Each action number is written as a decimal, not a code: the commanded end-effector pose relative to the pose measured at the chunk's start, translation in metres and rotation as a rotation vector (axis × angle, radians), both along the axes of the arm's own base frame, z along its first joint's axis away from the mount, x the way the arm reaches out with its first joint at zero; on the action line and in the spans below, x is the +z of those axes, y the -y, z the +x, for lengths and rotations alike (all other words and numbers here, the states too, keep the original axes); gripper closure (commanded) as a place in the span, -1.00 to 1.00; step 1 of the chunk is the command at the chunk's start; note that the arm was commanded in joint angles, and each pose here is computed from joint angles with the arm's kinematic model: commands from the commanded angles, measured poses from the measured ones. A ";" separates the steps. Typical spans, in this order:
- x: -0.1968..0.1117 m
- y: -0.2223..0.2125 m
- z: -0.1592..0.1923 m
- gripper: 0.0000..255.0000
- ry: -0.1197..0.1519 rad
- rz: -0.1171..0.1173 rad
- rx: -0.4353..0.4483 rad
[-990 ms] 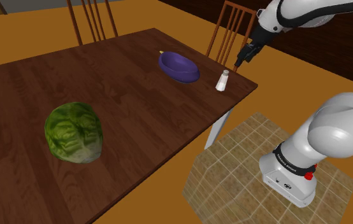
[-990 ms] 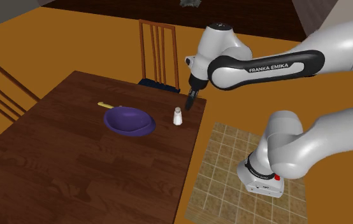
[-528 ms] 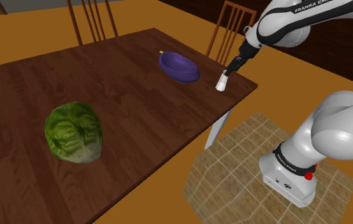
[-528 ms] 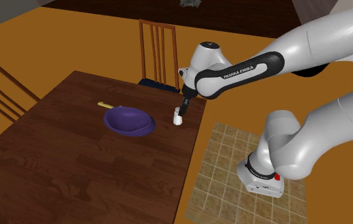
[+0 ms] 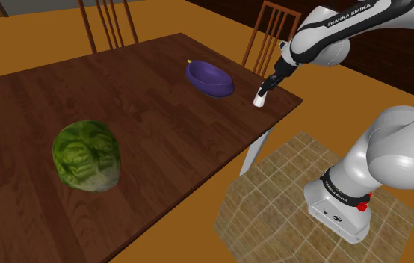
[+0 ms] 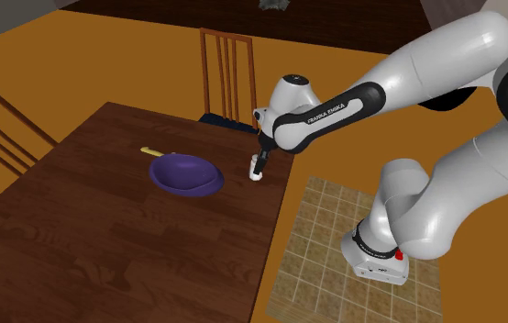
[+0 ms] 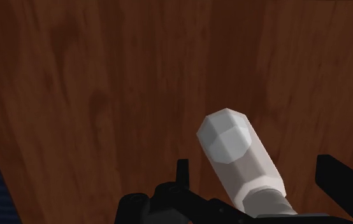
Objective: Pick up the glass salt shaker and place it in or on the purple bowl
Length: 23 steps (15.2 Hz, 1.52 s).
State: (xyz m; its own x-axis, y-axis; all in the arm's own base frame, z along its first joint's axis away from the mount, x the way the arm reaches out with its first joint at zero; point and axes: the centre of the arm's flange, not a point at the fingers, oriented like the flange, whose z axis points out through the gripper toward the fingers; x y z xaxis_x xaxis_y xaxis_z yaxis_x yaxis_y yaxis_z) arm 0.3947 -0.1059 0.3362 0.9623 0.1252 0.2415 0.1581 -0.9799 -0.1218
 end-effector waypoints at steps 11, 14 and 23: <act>-0.002 0.000 0.000 1.00 0.001 0.000 0.000; -0.002 0.000 0.000 1.00 0.001 0.000 0.000; 0.035 0.000 0.000 1.00 0.001 0.000 0.000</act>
State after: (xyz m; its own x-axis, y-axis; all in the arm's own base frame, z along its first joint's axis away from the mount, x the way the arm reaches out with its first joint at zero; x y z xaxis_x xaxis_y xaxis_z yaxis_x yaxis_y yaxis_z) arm 0.3949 -0.1056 0.3655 0.9620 0.1251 0.2425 0.1581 -0.9799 -0.1216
